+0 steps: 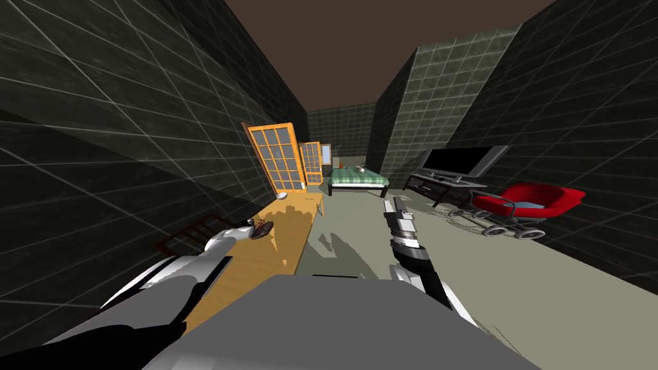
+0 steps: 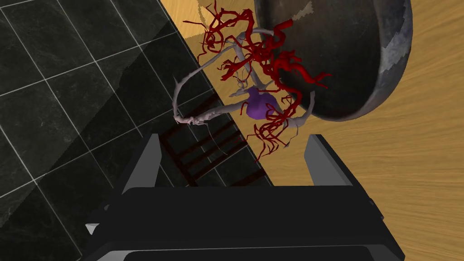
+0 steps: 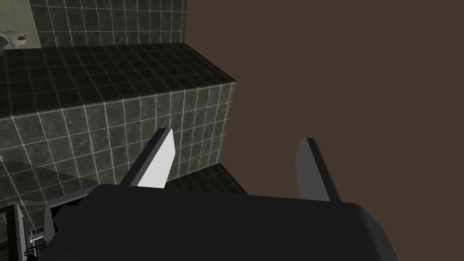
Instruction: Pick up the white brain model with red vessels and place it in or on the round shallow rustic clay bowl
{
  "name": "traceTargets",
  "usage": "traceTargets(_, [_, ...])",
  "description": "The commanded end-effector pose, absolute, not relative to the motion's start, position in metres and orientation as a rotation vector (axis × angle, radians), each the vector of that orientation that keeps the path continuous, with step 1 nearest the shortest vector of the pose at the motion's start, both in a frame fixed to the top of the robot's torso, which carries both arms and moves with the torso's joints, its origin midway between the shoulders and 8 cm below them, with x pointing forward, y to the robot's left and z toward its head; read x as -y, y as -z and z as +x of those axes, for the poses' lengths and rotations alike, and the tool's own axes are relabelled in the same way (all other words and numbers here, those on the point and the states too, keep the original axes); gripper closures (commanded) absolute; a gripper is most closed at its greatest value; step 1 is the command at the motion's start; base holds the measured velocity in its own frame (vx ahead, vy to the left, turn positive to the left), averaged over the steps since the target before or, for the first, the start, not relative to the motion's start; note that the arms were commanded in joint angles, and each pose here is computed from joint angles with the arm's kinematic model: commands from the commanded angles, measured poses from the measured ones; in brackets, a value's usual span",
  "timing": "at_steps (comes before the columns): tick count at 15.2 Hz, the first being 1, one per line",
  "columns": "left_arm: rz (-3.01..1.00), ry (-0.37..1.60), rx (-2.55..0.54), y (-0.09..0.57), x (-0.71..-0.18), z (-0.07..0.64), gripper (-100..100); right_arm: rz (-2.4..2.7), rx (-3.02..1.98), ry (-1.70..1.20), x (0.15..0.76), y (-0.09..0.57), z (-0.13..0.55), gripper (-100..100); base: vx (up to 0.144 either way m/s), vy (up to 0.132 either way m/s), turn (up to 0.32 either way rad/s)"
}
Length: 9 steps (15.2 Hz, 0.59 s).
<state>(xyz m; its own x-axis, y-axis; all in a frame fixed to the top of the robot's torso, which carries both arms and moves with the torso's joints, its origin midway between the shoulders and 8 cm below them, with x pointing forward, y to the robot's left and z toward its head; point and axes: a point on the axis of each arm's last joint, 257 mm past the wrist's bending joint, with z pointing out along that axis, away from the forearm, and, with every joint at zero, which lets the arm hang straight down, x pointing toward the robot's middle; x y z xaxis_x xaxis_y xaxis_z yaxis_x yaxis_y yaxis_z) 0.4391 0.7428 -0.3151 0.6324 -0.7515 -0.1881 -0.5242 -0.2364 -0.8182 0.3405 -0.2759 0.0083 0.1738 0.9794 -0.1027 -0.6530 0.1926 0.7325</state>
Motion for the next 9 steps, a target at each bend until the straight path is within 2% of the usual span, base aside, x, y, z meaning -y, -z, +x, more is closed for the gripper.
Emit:
traceTargets(1, [-1.916,0.299,-1.014,0.3123,-0.7398,0.4461,-100,0.615,-0.651,-1.266,0.2759,-0.0083,0.3405,0,-0.079,0.022,-0.024])
traceTargets(4, [-1.922,0.300,-1.012,0.3107,-0.7383,0.4501,-100,0.615,-0.651,-1.266,0.2759,-0.0083,0.3405,0,-0.057,0.008,-0.014])
traceTargets(9, [-1.921,0.298,-1.015,0.3108,-0.7381,0.4505,-100,0.615,-0.652,-1.266,0.2759,-0.0083,0.3405,0,-0.004,0.001,0.000])
